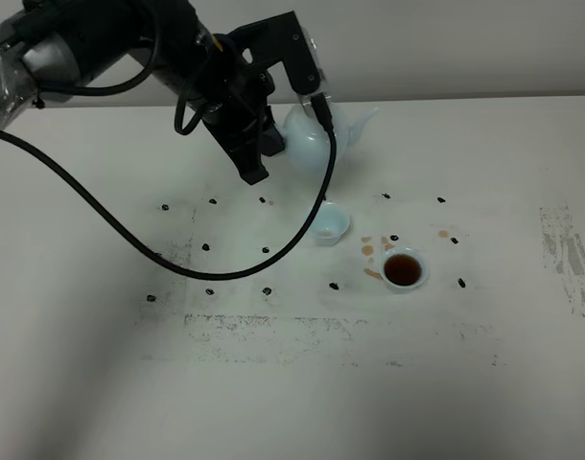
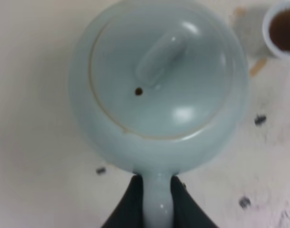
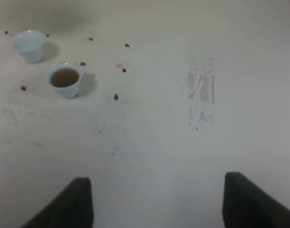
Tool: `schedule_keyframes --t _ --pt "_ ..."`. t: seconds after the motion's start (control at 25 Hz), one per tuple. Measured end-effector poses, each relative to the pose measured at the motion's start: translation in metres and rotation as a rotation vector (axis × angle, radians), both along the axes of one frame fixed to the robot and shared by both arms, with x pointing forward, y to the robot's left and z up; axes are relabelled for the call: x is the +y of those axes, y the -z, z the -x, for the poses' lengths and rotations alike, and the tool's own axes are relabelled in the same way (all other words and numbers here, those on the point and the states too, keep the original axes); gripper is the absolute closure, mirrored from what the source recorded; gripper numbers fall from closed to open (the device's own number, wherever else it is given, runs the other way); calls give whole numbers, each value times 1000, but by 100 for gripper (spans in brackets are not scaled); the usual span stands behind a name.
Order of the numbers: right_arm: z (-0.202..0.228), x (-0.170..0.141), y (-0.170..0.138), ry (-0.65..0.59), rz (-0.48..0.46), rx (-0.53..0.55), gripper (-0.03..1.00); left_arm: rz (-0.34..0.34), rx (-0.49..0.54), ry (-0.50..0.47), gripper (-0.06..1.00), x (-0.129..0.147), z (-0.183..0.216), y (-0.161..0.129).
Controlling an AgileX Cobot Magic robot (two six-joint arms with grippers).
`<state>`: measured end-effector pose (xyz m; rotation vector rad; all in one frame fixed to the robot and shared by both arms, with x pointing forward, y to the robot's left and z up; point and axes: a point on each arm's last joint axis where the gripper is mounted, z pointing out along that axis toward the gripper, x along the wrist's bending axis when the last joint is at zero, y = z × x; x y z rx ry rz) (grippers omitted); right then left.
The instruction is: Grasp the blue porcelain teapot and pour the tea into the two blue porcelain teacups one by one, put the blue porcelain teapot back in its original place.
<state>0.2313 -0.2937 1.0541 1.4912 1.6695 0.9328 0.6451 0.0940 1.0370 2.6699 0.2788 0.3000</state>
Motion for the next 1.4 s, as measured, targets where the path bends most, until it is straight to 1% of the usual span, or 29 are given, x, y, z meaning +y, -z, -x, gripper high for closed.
schedule_keyframes --t 0.16,0.28,0.36,0.4,0.48,0.56,0.64,0.88,1.2,1.4 --pt "0 0 0 -1 -1 0 41 -19 26 -50 91 22 10 12" --pt "0 0 0 -2 -2 0 41 -14 -1 -102 91 40 18 17" --pt "0 0 0 -2 -3 0 41 -17 -33 -116 91 53 22 21" --pt "0 0 0 -2 -3 0 41 -27 -49 -107 91 58 24 24" --pt "0 0 0 -2 -3 0 41 -73 -64 -52 91 67 27 33" --pt "0 0 0 -2 -4 0 41 -122 -72 25 91 71 30 42" --pt "0 0 0 -2 -4 0 41 -150 -84 87 91 71 30 48" --pt "0 0 0 -3 -4 0 41 -167 -199 117 91 69 17 57" --pt "0 0 0 -3 -5 0 41 -227 -306 276 91 58 10 73" --pt "0 0 0 -3 -5 0 41 -244 -359 327 91 47 8 79"
